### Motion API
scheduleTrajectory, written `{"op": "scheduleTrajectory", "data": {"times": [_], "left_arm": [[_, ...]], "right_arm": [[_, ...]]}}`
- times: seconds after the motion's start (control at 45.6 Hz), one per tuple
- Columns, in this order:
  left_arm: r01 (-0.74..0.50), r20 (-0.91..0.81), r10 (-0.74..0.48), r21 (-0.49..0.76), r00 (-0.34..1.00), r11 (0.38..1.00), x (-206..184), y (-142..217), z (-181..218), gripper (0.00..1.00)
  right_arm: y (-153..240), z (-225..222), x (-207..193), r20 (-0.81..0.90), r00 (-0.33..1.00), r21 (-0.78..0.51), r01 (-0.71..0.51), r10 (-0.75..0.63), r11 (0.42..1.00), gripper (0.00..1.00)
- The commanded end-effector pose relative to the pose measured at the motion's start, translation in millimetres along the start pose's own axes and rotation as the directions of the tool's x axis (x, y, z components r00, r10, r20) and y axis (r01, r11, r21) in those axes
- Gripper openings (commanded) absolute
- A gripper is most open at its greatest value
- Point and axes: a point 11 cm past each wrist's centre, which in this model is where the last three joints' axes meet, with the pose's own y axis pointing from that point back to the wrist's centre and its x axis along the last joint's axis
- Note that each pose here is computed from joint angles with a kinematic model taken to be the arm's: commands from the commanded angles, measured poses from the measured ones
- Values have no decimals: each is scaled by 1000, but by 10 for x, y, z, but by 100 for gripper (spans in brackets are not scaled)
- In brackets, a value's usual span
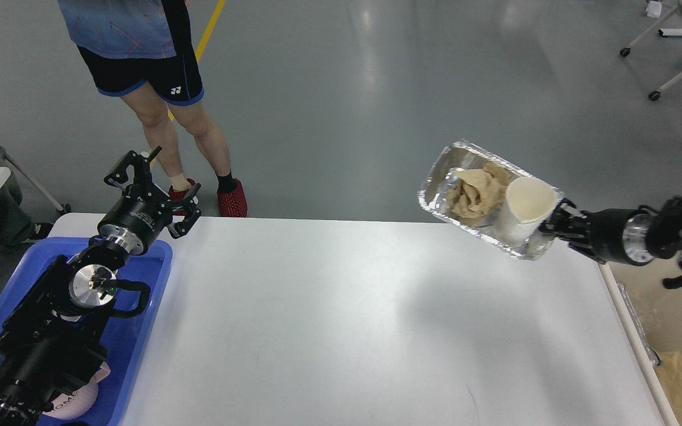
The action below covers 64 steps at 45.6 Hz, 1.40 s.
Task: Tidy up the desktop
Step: 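Carry the foil container with the right gripper to the white bin, then release the foil container into the bin and withdraw the right gripper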
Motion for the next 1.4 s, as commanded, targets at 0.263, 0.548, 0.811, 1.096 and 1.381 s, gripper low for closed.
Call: {"op": "scheduleTrajectory", "data": {"times": [0.263, 0.548, 0.811, 1.096, 1.381], "left_arm": [[3, -11, -3, 11, 1000, 1000, 20, 39, -96, 95], [-7, -14, 7, 13, 1000, 1000, 42, 52, -110, 95], [-25, -16, 25, 21, 1000, 999, 96, 89, -145, 95], [-23, -18, 23, 24, 1000, 999, 89, 89, -165, 95], [-27, -17, 27, 31, 999, 999, 112, 109, -183, 95]], "right_arm": [[867, 1153, 830, 234, 929, -194, -244, 287, 950, 0], [926, 2084, 884, 313, 840, -406, -303, 443, 862, 0], [1025, 2715, 830, 352, 737, -555, -332, 577, 763, 4], [960, 2874, 728, 424, 660, -577, -332, 620, 747, 93], [825, 2708, 800, 544, 541, -520, -382, 641, 764, 100]]}}
